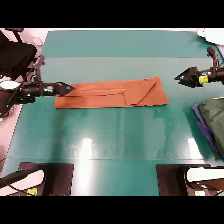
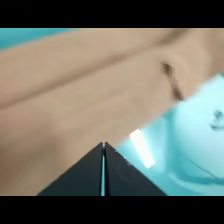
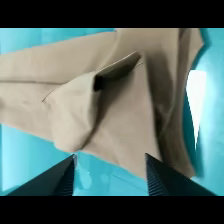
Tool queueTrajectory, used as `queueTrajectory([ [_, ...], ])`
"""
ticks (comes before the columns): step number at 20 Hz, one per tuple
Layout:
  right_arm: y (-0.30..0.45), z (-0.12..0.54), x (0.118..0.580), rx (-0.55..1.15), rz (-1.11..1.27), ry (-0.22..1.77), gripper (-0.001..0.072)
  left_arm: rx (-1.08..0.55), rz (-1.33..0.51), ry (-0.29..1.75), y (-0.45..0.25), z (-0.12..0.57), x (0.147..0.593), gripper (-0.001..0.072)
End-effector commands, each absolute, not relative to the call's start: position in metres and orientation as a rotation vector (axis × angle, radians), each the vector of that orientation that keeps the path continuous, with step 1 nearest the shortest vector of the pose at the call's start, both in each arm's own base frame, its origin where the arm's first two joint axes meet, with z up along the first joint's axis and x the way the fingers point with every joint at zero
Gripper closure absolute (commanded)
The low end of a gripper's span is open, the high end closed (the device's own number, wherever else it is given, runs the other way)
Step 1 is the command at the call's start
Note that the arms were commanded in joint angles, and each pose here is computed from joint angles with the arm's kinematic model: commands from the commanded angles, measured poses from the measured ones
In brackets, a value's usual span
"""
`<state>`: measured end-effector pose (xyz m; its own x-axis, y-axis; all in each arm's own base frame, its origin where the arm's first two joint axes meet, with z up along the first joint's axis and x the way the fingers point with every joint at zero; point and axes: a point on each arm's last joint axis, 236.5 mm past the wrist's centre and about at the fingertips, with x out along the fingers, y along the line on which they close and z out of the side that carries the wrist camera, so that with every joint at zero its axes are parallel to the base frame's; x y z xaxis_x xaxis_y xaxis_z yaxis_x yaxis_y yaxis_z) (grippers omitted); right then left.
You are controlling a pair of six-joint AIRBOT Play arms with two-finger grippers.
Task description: Fold the shirts.
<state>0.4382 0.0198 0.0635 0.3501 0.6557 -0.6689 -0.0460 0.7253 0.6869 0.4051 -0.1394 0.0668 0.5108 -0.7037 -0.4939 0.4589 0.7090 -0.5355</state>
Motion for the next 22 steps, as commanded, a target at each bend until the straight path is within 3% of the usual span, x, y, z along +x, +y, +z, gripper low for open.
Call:
queueTrajectory([
  [1, 0.043, 0.073, 0.431, 0.575, 0.546, 1.146, 0.0279, -0.347, -0.797, 0.787, -0.190, 0.074, 0.393, 0.0688],
  [4, 0.045, 0.053, 0.427, 0.474, 0.487, 1.211, 0.0253, -0.295, -0.792, 0.784, -0.221, 0.069, 0.389, 0.0689],
  [5, 0.040, 0.049, 0.429, 0.458, 0.461, 1.213, 0.0193, -0.291, -0.764, 0.782, -0.225, 0.067, 0.393, 0.0689],
  [6, 0.038, 0.048, 0.432, 0.462, 0.450, 1.206, 0.0076, -0.303, -0.730, 0.777, -0.228, 0.065, 0.398, 0.0689],
  [8, 0.027, 0.041, 0.435, 0.493, 0.428, 1.207, 0.0013, -0.323, -0.688, 0.779, -0.231, 0.057, 0.409, 0.0689],
  [13, 0.020, 0.017, 0.449, 0.683, 0.503, 1.196, -0.0001, -0.403, -0.675, 0.923, -0.254, 0.011, 0.422, 0.0689],
  [16, 0.017, -0.010, 0.448, 0.739, 0.507, 1.249, 0.0000, -0.439, -0.681, 1.075, -0.273, -0.024, 0.407, 0.0689],
  [19, 0.018, -0.028, 0.446, 0.765, 0.509, 1.289, 0.0000, -0.337, -0.660, 1.226, -0.279, -0.062, 0.376, 0.0690],
  [22, 0.016, -0.035, 0.450, 0.745, 0.512, 1.275, 0.0000, -0.290, -0.580, 1.200, -0.276, -0.072, 0.385, 0.0689],
])
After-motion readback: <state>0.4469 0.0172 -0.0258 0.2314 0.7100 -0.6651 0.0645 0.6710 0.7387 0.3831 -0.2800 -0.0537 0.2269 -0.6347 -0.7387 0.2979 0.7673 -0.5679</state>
